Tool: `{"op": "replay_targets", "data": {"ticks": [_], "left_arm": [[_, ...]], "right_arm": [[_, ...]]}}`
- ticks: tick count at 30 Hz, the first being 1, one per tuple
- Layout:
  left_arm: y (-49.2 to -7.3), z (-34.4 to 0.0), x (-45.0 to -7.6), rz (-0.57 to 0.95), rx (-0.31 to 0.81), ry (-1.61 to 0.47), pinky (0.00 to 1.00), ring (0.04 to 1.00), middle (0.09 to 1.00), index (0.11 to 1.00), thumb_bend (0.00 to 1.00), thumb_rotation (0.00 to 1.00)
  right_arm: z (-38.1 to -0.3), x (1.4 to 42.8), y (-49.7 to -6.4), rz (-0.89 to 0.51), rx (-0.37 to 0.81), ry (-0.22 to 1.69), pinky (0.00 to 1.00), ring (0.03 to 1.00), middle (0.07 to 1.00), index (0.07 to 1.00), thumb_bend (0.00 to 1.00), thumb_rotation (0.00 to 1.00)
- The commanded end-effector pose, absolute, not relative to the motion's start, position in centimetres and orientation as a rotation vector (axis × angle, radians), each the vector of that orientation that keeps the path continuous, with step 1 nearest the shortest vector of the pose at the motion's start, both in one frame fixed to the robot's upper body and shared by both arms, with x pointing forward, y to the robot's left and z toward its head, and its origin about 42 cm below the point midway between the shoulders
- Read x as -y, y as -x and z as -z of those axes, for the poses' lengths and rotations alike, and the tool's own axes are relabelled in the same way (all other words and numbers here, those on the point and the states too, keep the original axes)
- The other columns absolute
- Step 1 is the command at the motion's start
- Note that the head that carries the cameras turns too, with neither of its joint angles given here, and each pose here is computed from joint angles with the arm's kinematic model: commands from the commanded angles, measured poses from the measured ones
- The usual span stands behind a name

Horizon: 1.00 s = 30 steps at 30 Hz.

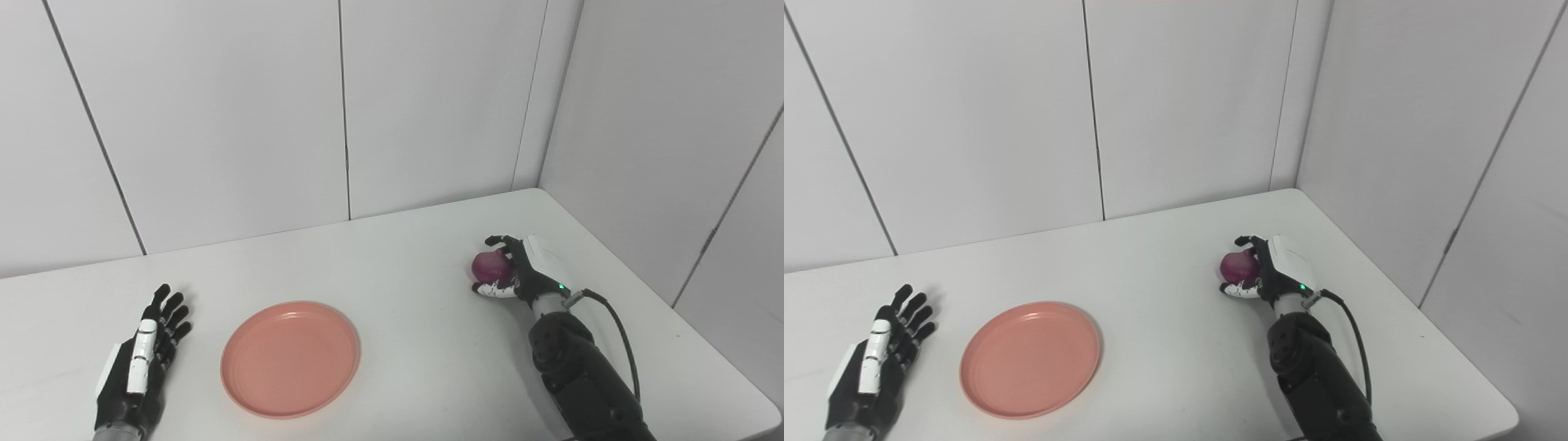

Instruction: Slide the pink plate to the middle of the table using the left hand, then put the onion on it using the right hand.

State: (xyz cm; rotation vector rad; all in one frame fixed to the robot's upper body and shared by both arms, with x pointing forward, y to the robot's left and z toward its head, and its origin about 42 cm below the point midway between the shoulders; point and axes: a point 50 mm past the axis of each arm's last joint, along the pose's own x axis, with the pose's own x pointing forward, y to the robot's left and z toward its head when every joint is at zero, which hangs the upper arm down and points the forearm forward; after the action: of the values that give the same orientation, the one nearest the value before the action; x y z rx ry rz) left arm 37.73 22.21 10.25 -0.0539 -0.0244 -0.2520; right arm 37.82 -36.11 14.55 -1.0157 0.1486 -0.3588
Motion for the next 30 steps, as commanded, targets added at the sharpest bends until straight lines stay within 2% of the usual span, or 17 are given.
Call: {"op": "replay_targets", "data": {"ticks": [1, 7, 14, 15, 19, 23, 25, 30], "left_arm": [[-36.8, -8.9, -22.2, 0.241, 0.008, 0.056, 0.95, 0.966, 0.974, 0.976, 0.53, 1.0], [-36.8, -8.9, -22.0, 0.243, 0.011, 0.051, 0.95, 0.964, 0.972, 0.974, 0.52, 1.0], [-36.7, -8.9, -21.6, 0.242, 0.01, 0.051, 0.96, 0.969, 0.977, 0.979, 0.51, 1.0], [-36.6, -8.9, -21.5, 0.242, 0.011, 0.048, 0.96, 0.971, 0.978, 0.98, 0.5, 1.0], [-36.4, -9.0, -20.9, 0.244, 0.008, 0.041, 0.97, 0.978, 0.984, 0.986, 0.49, 1.0], [-36.3, -9.1, -20.2, 0.243, 0.008, 0.037, 0.98, 0.98, 0.982, 0.983, 0.49, 1.0], [-36.2, -9.2, -19.7, 0.241, 0.012, 0.034, 0.97, 0.975, 0.977, 0.978, 0.49, 1.0], [-35.9, -9.4, -18.6, 0.236, 0.016, 0.034, 0.96, 0.963, 0.966, 0.966, 0.51, 1.0]], "right_arm": [[-17.0, 36.2, -38.9, 0.406, -0.041, 1.017, 0.3, 0.44, 0.493, 0.643, 0.53, 0.0], [-17.4, 36.1, -38.7, 0.441, 0.018, 1.006, 0.29, 0.449, 0.491, 0.581, 0.52, 0.0], [-18.5, 34.9, -38.4, 0.439, 0.145, 0.983, 0.23, 0.446, 0.485, 0.579, 0.52, 0.0], [-18.8, 34.7, -38.3, 0.437, 0.163, 0.978, 0.21, 0.412, 0.498, 0.578, 0.52, 0.0], [-19.8, 33.3, -38.1, 0.413, 0.24, 0.969, 0.17, 0.398, 0.5, 0.583, 0.52, 0.0], [-20.4, 31.8, -37.7, 0.365, 0.319, 0.947, 0.26, 0.391, 0.518, 0.579, 0.52, 0.0], [-20.6, 31.0, -37.5, 0.331, 0.35, 0.93, 0.3, 0.439, 0.495, 0.579, 0.52, 0.0], [-20.6, 29.5, -36.9, 0.238, 0.389, 0.888, 0.29, 0.403, 0.518, 0.579, 0.52, 0.0]]}}
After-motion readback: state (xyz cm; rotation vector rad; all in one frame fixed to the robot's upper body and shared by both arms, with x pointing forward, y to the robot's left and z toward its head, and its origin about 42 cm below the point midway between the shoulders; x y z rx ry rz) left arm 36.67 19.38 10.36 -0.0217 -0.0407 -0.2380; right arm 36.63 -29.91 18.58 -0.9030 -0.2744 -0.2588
